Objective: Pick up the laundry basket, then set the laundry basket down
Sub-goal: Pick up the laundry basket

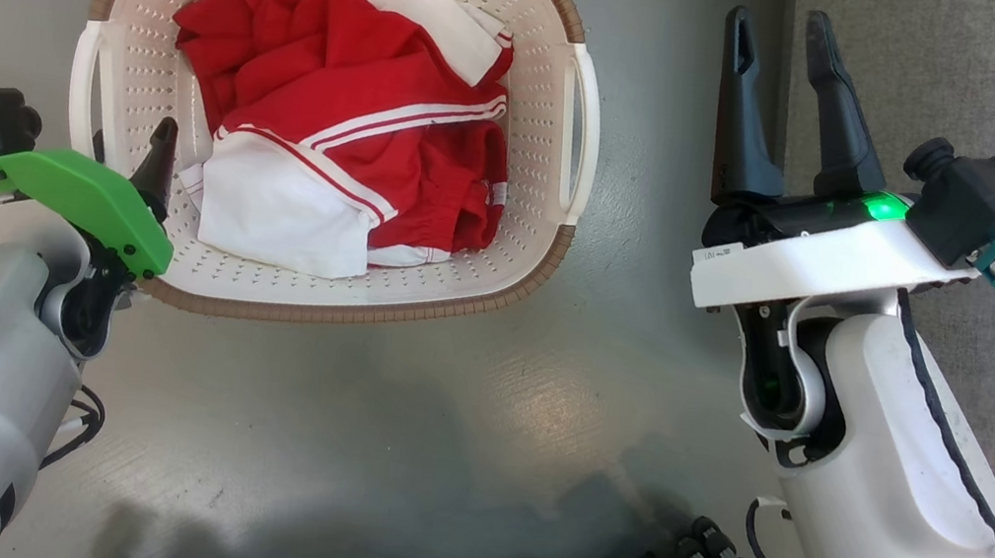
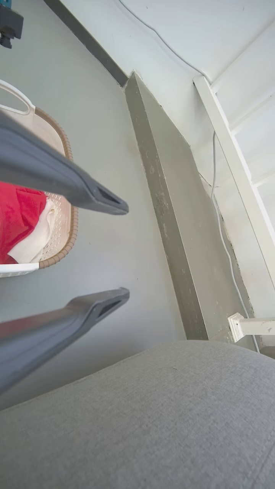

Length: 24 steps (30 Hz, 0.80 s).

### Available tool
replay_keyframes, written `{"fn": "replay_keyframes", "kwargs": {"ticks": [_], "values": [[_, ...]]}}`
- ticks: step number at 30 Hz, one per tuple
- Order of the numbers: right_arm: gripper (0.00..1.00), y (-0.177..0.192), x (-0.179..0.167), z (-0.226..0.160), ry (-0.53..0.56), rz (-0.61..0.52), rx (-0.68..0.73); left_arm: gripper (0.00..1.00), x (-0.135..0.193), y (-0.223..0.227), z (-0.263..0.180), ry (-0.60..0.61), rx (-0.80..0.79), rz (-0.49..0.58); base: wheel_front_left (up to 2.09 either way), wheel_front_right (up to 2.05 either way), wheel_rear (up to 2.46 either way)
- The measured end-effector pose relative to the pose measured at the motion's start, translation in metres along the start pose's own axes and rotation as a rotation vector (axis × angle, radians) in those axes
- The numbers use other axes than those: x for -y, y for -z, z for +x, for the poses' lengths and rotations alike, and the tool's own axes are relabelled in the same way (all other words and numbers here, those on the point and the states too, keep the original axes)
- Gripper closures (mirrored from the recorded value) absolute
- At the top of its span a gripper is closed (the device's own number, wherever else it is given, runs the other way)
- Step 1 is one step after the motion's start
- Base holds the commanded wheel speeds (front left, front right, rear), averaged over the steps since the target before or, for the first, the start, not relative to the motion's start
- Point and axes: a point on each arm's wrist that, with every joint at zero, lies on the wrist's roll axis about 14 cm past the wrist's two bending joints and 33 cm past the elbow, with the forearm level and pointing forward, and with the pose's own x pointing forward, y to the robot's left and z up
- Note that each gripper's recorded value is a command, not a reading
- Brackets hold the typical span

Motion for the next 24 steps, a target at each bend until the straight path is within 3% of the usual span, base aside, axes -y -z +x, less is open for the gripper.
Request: {"fn": "replay_keyframes", "kwargs": {"ticks": [7, 14, 24], "values": [[0.0, 0.0, 0.0, 0.0, 0.001, -0.001, -0.002, 0.0, -0.001, -0.002, -0.002, -0.004, 0.003, 0.013, 0.0, 0.0, 0.0], [0.0, -0.011, -0.003, -0.003, -0.007, -0.003, 0.018, 0.0, -0.008, -0.015, -0.016, -0.011, 0.024, 0.166, 0.0, 0.0, 0.0], [0.0, -0.044, -0.006, -0.013, -0.015, -0.005, 0.081, 0.0, 0.015, -0.047, -0.039, 0.027, 0.122, 0.221, 0.0, 0.0, 0.0]]}}
